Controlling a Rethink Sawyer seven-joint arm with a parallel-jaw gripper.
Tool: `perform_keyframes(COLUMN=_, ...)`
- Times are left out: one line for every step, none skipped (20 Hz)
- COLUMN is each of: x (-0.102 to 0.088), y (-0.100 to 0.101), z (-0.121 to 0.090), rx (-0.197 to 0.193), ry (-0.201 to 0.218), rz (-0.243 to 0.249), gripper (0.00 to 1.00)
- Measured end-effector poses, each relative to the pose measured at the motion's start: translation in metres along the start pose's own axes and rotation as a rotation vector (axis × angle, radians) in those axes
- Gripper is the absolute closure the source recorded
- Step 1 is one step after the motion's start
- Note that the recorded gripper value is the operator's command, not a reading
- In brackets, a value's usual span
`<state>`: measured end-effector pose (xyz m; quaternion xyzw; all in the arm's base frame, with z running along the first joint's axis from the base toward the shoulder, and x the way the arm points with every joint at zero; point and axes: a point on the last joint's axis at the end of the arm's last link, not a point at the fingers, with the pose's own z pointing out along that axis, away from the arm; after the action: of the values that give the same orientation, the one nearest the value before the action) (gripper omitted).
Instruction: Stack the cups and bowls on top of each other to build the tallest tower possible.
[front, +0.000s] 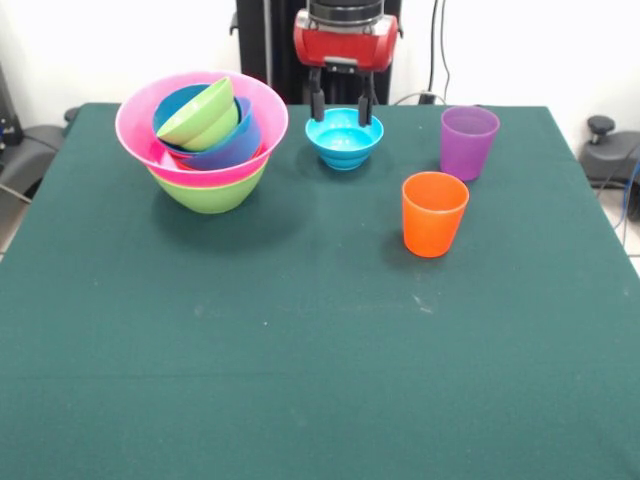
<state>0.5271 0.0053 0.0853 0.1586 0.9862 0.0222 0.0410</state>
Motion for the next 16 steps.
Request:
perform_keyframes(x=0.002, y=-0.001, z=0.004, rx=0.001, ry=0.001, rz=0.002, gripper=0.0)
perform_keyframes(x=0.004, y=-0.001, z=0.007, rx=0.002, ry=0.003, rz=0.003, gripper=0.0)
perform_keyframes(x=0.006, y=-0.002, z=0.011, rx=0.004, ry=0.006, rz=0.004, gripper=0.0)
perform_keyframes(x=0.009, y=-0.003, z=0.014, rx=0.007, ry=0.009, rz=0.005, gripper=0.0)
perform_keyframes(x=0.011, y=-0.004, z=0.018, rx=0.009, ry=0.013, rz=0.006, gripper=0.0)
perform_keyframes(x=0.013, y=-0.005, z=0.02, rx=0.011, ry=0.014, rz=0.007, gripper=0.0)
perform_keyframes(x=0.016, y=-0.006, z=0.026, rx=0.013, ry=0.015, rz=0.008, gripper=0.0)
perform_keyframes(x=0.017, y=-0.006, z=0.028, rx=0.014, ry=0.013, rz=0.009, gripper=0.0)
perform_keyframes(x=0.018, y=-0.007, z=0.029, rx=0.014, ry=0.013, rz=0.01, gripper=0.0)
perform_keyframes(x=0.019, y=-0.007, z=0.031, rx=0.015, ry=0.013, rz=0.01, gripper=0.0)
perform_keyframes(x=0.021, y=-0.008, z=0.034, rx=0.018, ry=0.012, rz=0.011, gripper=0.0)
perform_keyframes(x=0.022, y=-0.009, z=0.036, rx=0.019, ry=0.011, rz=0.012, gripper=0.0)
perform_keyframes(x=0.023, y=-0.01, z=0.038, rx=0.022, ry=0.008, rz=0.013, gripper=0.0)
perform_keyframes(x=0.025, y=-0.012, z=0.04, rx=0.027, ry=0.006, rz=0.014, gripper=0.0)
perform_keyframes(x=0.027, y=-0.013, z=0.041, rx=0.03, ry=0.005, rz=0.014, gripper=0.0)
perform_keyframes(x=0.029, y=-0.014, z=0.042, rx=0.032, ry=0.004, rz=0.014, gripper=0.0)
